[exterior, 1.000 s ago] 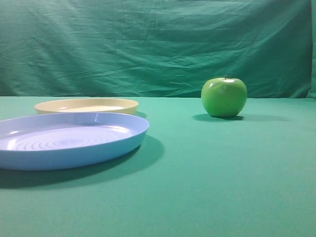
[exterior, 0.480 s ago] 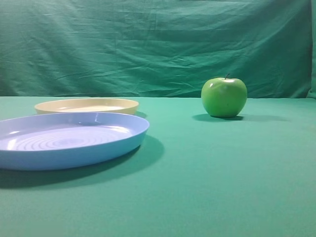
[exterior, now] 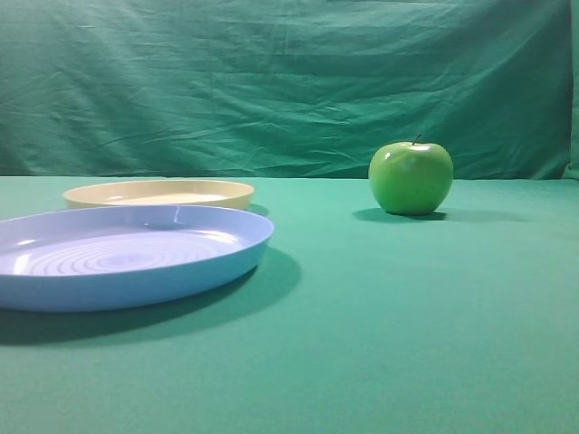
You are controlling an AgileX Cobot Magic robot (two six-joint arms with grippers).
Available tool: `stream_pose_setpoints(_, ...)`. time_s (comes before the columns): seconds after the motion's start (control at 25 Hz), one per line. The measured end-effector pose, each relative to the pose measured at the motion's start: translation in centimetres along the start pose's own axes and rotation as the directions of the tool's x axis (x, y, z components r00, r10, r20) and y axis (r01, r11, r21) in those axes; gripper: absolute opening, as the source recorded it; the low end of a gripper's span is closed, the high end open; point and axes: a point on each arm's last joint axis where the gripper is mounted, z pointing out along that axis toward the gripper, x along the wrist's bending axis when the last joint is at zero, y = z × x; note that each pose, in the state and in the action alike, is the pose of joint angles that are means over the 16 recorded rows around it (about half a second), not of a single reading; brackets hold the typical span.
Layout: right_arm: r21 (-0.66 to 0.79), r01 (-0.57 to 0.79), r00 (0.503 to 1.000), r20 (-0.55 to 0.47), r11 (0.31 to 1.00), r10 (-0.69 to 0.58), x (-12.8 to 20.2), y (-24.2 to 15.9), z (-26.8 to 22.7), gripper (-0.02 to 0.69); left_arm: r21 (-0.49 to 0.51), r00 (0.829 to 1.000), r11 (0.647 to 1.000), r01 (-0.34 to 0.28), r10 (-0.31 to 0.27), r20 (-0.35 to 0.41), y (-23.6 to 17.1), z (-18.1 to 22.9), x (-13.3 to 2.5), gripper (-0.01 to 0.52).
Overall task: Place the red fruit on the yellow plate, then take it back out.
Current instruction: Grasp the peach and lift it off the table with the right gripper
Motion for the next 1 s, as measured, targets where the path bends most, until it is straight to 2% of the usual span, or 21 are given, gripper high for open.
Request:
stream_pose_setpoints(0.28,0.147,0.070,0.996,-0.058,0.987,-0.062,0.5,2.2,2.6,0.003,0.000,1.000,1.000,0.000,0.000,0.000,0.0,0.0,0.0,0.000)
stream_pose_setpoints(0.44,0.215,0.113,0.992,-0.072,0.970,-0.100,0.9,3.1,4.5,0.052,0.000,1.000,1.000,0.000,0.000,0.000,0.0,0.0,0.0,0.000)
stream_pose_setpoints(0.56,0.251,0.138,0.990,-0.070,0.958,-0.124,1.3,3.6,5.8,0.137,0.000,1.000,1.000,0.000,0.000,0.000,0.0,0.0,0.0,0.000)
stream_pose_setpoints(1.0,0.281,0.102,0.995,-0.025,0.954,-0.099,1.6,5.3,11.1,0.556,0.000,1.000,1.000,0.001,-0.001,0.000,0.0,0.0,0.0,0.000)
